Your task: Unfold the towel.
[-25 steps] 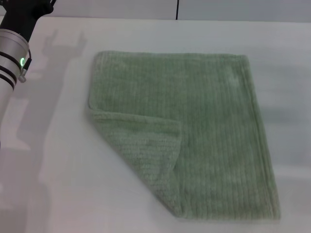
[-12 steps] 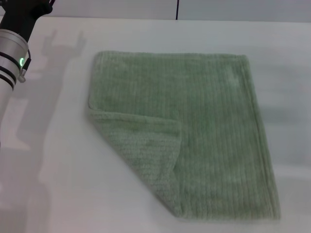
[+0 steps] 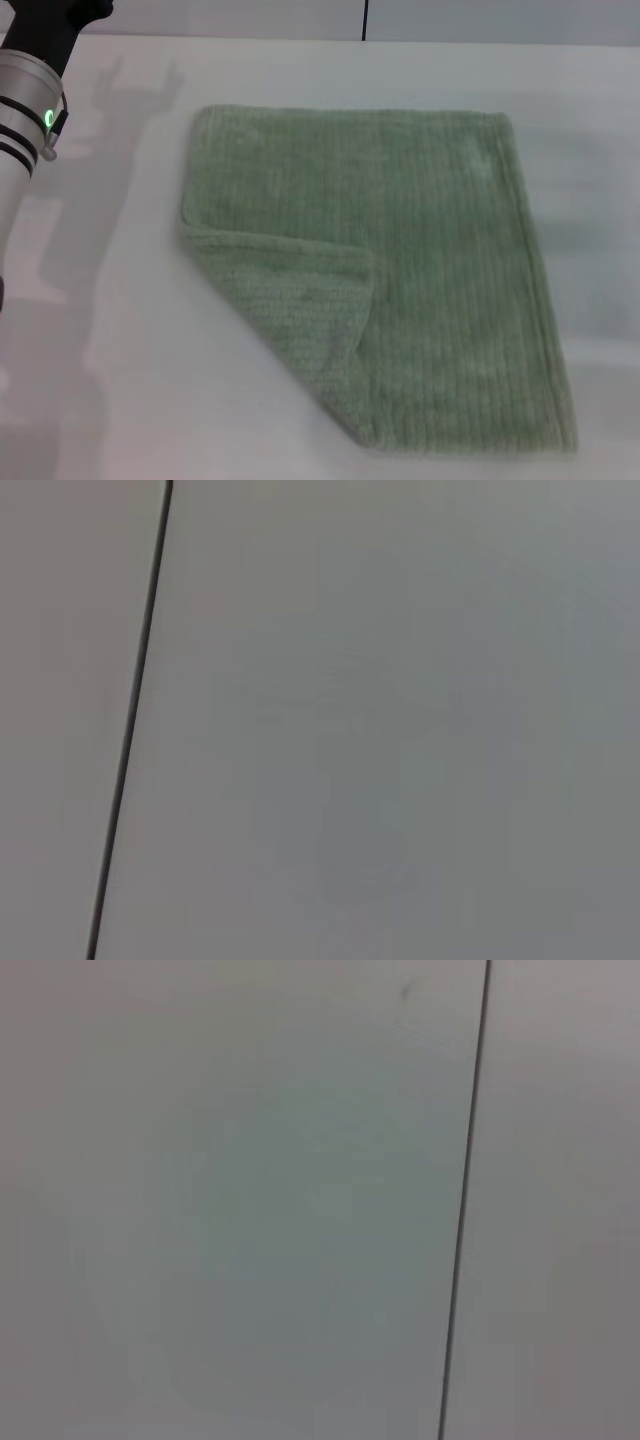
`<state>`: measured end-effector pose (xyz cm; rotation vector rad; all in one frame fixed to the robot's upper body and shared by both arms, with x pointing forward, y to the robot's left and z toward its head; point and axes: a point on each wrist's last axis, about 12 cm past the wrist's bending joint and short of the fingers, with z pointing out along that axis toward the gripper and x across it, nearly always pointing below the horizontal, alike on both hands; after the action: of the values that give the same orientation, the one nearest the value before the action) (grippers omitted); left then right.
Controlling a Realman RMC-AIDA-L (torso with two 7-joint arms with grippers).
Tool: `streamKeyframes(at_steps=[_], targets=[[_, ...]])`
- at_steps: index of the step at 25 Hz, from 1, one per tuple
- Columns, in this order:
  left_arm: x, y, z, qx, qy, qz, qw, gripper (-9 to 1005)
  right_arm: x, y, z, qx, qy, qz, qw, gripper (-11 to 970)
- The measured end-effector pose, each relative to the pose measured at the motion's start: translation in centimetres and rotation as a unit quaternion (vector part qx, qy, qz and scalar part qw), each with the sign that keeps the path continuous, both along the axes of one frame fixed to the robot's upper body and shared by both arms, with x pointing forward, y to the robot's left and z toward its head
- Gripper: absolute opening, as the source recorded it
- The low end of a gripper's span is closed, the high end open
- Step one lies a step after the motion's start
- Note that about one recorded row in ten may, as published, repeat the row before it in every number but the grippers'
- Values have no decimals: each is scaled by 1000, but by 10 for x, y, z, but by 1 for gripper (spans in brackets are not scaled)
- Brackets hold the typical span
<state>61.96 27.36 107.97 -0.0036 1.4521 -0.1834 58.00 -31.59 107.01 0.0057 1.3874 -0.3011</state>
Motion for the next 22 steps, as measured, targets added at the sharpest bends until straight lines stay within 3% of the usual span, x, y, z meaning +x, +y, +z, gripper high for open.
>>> streamKeyframes(at_steps=[6,15,22], targets=[[1,-2,1,1,-1,-3,1000,798,0,5,-1,-4,3,12,1000,725],[2,-2,1,6,0,-6,1000,798,3,30,-3,-18,16,69,997,478],[2,-2,1,9,0,-4,1000,799,11,54,-4,6,69,112,991,323]])
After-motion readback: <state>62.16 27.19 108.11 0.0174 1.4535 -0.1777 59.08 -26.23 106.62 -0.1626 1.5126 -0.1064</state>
